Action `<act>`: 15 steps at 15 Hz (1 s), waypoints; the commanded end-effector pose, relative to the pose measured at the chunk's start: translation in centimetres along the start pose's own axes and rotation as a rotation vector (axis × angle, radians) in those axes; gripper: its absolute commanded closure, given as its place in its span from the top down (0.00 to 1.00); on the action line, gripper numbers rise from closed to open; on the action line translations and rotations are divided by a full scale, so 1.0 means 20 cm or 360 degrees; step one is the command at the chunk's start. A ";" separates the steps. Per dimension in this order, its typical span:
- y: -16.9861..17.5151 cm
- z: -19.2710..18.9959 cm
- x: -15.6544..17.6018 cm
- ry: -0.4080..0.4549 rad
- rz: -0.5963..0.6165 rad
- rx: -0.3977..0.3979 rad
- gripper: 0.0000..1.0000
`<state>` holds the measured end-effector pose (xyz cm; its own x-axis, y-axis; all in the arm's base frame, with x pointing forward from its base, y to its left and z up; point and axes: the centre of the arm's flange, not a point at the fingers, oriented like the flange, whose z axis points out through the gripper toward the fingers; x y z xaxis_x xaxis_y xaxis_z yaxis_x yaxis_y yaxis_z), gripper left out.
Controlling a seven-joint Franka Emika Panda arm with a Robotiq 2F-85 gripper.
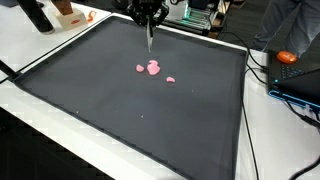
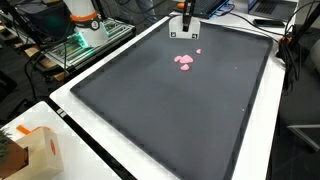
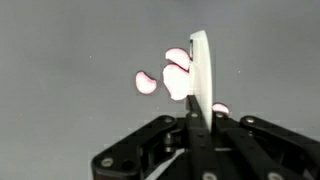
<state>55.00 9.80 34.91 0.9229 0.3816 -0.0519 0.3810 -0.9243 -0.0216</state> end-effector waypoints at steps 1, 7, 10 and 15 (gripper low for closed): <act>-0.12 -0.10 -0.02 -0.0026 -0.0039 -0.0051 0.01; -0.25 -0.24 -0.01 -0.0028 -0.0088 -0.0091 0.01; -0.29 -0.28 -0.01 -0.0029 -0.0102 -0.0125 0.01; -0.27 -0.27 0.01 0.0002 -0.0114 -0.0090 0.04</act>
<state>53.42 14.95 40.37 0.8931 0.4471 -0.0507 0.4489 -0.8931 0.0313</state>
